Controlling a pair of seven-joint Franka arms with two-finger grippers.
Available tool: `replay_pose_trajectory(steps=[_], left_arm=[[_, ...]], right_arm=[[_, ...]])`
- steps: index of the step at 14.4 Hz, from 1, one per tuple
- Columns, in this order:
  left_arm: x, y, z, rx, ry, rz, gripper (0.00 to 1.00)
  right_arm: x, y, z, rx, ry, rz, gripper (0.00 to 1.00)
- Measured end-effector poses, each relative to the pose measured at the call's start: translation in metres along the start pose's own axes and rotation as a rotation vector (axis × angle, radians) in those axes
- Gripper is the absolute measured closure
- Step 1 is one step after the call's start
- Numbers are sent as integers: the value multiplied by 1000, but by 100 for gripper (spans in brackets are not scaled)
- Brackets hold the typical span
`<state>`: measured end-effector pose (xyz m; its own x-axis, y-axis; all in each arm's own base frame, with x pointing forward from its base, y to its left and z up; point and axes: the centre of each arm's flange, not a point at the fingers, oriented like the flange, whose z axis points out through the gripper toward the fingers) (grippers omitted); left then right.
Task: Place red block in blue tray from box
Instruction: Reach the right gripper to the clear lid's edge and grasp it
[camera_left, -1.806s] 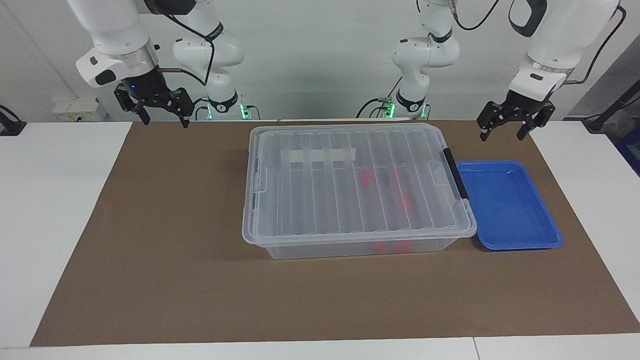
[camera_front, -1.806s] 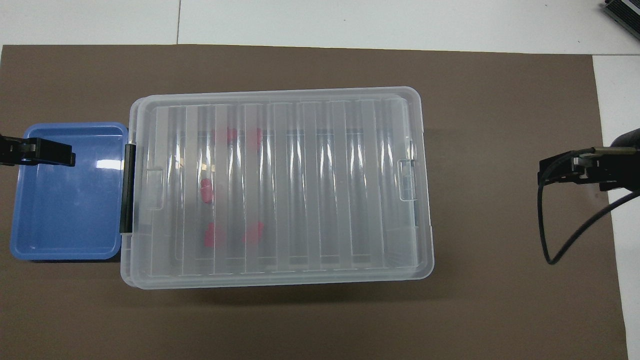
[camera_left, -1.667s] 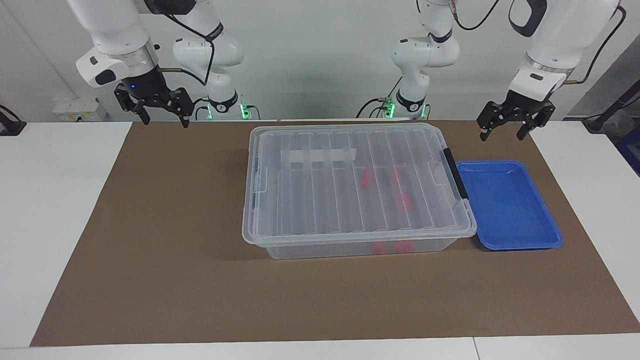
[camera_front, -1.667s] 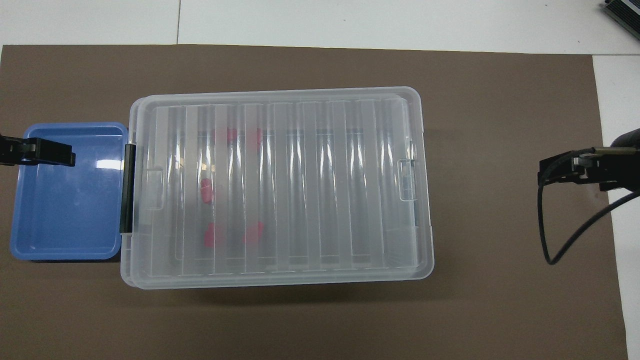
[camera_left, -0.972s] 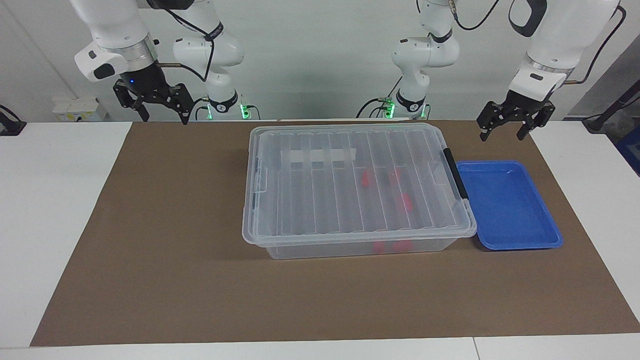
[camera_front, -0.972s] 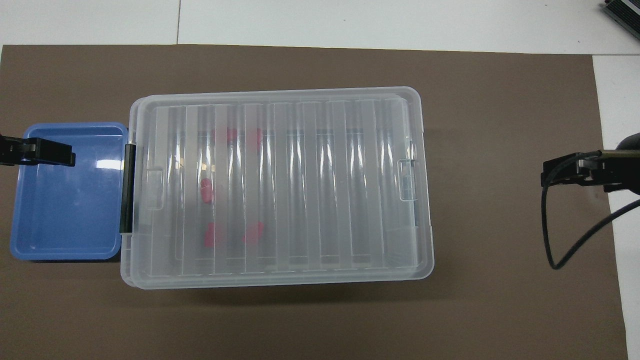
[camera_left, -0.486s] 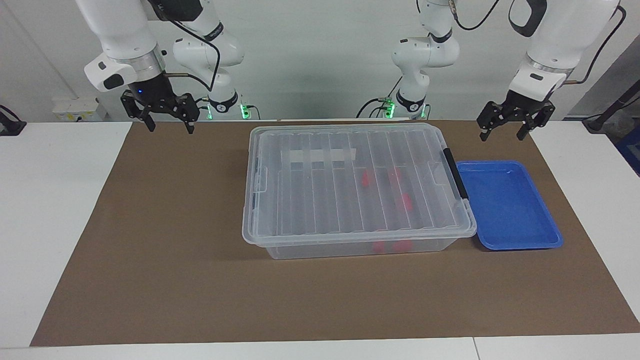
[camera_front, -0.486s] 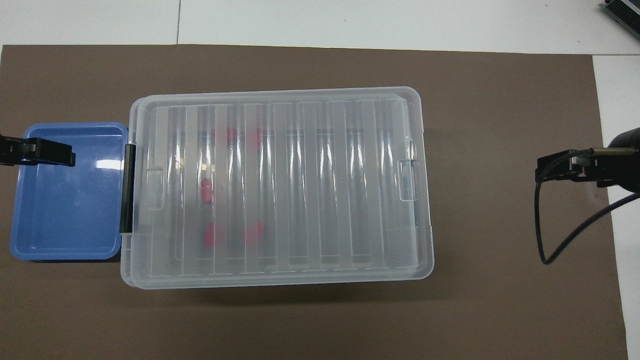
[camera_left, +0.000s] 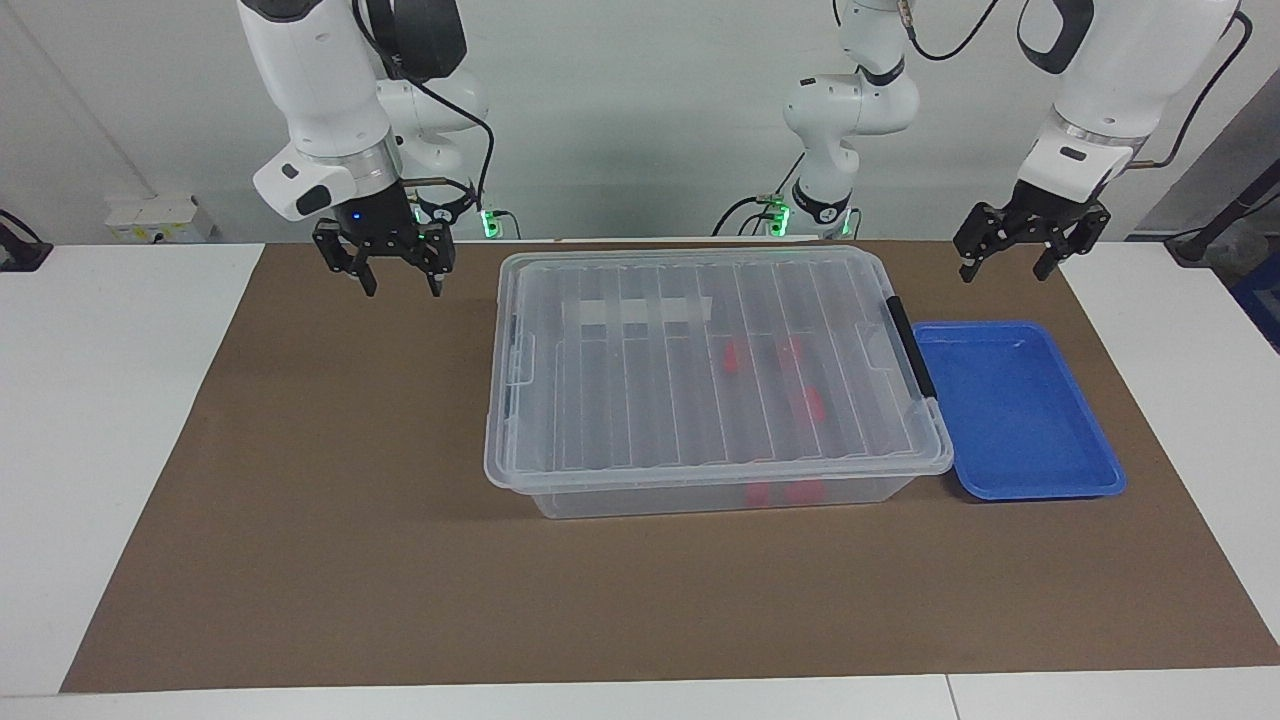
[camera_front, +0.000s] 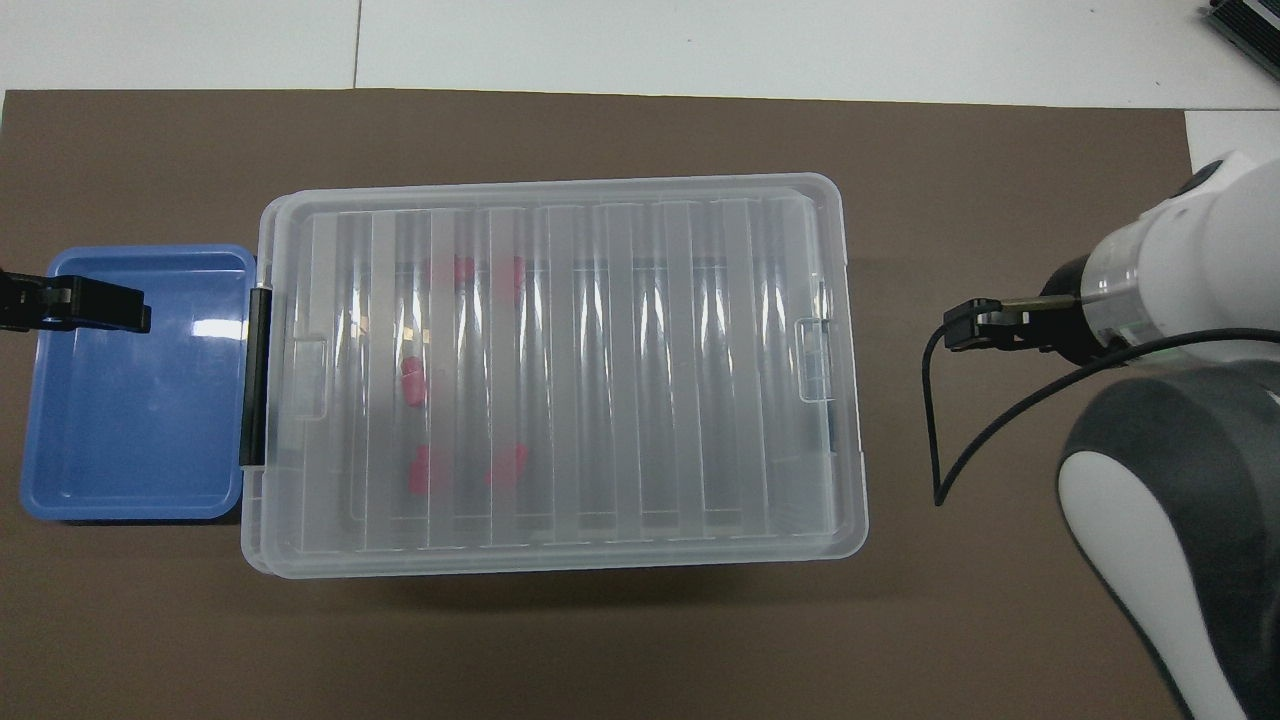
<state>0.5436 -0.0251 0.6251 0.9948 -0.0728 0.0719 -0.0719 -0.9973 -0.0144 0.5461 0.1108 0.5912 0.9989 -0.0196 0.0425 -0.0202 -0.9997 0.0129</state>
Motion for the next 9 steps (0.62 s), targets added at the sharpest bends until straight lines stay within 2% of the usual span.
replay_pose_trajectory(steps=[1, 6, 7, 9], left_arm=[[0, 0, 0, 0, 0, 0, 0], [0, 0, 0, 0, 0, 0, 0], [0, 0, 0, 0, 0, 0, 0], [0, 0, 0, 0, 0, 0, 0]], right_arm=[[1, -10, 6, 1, 1, 3, 44], [9, -58, 34, 13, 18, 24, 96], [11, -62, 38, 16, 23, 22, 99], [14, -72, 47, 20, 29, 9, 99]])
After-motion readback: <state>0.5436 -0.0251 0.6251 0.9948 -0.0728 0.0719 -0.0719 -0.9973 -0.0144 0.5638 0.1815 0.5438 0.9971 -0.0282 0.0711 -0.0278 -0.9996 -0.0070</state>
